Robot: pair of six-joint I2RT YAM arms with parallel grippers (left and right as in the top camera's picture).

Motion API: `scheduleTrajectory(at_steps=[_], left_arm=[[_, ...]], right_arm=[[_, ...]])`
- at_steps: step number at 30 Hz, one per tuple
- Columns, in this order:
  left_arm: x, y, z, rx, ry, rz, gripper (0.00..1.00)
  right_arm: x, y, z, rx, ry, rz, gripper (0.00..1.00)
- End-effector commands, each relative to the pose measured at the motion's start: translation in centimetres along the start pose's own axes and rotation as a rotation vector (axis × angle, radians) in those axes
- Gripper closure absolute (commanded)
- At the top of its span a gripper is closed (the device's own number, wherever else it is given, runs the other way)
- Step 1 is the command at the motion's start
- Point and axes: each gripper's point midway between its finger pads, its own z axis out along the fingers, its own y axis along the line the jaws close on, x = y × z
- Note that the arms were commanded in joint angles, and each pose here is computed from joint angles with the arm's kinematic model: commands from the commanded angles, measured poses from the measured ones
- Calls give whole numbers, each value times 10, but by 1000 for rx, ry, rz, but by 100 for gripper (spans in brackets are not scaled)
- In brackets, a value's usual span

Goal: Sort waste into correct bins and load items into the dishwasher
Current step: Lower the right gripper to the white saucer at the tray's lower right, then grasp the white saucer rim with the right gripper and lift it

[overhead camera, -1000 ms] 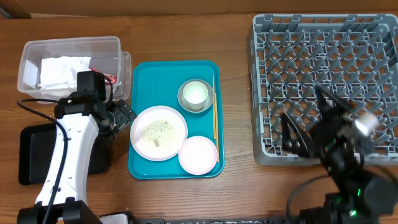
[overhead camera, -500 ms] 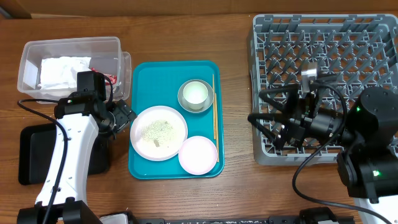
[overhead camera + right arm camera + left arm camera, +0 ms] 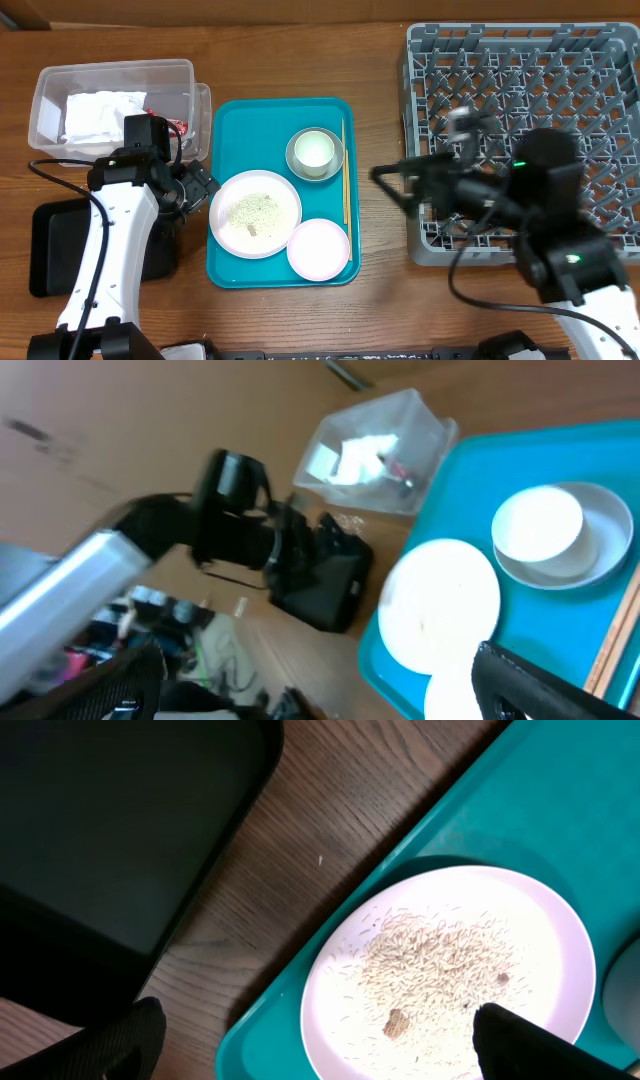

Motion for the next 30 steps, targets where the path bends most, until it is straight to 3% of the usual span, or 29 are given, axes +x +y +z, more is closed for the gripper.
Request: scheduleTrajectory(at_steps=[1, 3, 5, 9, 18, 30], left_arm=[[0, 0, -1, 4, 1, -18, 0], [0, 0, -1, 4, 1, -18, 0], [0, 0, -1, 4, 1, -18, 0], [0, 0, -1, 5, 0, -18, 0], [0, 0, -1, 4, 1, -18, 0], [0, 0, -1, 4, 1, -18, 0]], right_arm=[[18, -13, 47, 176, 27, -1, 1], [42, -17, 74, 218, 100, -15, 1], [95, -31, 124, 292, 267, 6, 1], [132, -48, 153, 397, 417, 2, 1], [146, -84, 161, 743, 543, -135, 0], [167, -78, 173, 706, 571, 8, 0]])
